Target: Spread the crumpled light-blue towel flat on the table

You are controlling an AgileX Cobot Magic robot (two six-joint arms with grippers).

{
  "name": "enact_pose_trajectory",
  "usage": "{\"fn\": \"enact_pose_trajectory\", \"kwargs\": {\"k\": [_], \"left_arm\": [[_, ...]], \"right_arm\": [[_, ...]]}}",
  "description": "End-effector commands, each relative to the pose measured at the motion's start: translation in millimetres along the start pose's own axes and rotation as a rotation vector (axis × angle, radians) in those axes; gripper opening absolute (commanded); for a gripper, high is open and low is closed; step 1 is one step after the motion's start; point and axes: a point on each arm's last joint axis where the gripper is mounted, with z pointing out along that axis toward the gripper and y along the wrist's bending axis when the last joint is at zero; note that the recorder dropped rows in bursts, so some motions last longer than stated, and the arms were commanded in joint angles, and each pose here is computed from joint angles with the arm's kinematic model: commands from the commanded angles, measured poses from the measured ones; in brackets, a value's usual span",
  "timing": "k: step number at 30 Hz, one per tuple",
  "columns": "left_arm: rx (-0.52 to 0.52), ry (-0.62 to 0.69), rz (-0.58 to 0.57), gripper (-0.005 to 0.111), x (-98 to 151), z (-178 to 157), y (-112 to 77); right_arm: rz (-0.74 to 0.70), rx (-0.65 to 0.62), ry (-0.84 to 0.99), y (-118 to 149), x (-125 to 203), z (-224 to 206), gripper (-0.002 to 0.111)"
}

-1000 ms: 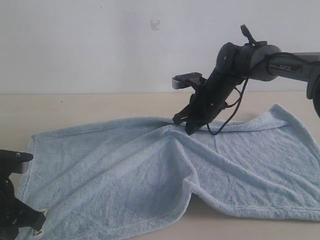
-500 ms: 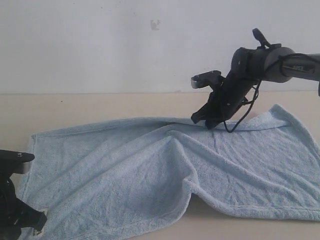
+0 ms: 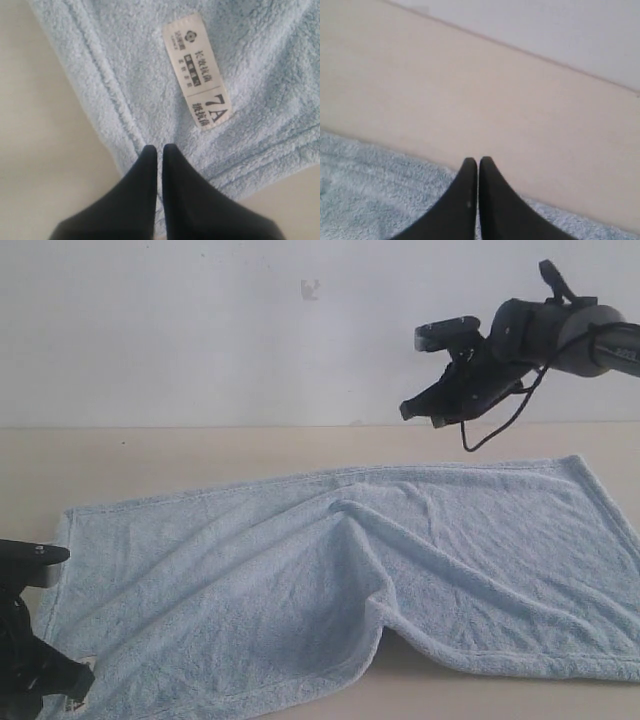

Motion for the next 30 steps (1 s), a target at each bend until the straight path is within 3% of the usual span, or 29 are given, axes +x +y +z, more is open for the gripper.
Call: {"fn": "enact_pose_trajectory", "kwargs": {"k": [1, 9, 16, 21, 25, 30], "left_arm": [[0.007, -0.018, 0.006, 0.004, -1, -2, 0.1], [0.048, -0.094, 0.032, 0.004, -1, -19, -3.7], [0.067, -0.104, 0.023, 0.004, 4, -30, -4.9], [0.156, -0.114, 0.056, 0.004, 4, -31, -13.1], [0.204, -0.09, 0.077, 0.004, 6, -19, -17.6], [0.205, -0.033, 0.074, 0.004, 6, -2, -18.1]], "right_arm": [[-0.006, -0.019, 0.074, -5, -1, -13, 0.001], [0.017, -0.003, 0.159, -11, 30, -43, 0.001], [0.074, 0.049, 0.189, -19, 92, -96, 0.0], [0.101, 0.08, 0.188, -11, 139, -132, 0.0], [0.137, 0.075, 0.26, -3, 173, -133, 0.0], [0.196, 0.094, 0.242, 1, 190, -130, 0.0]]}}
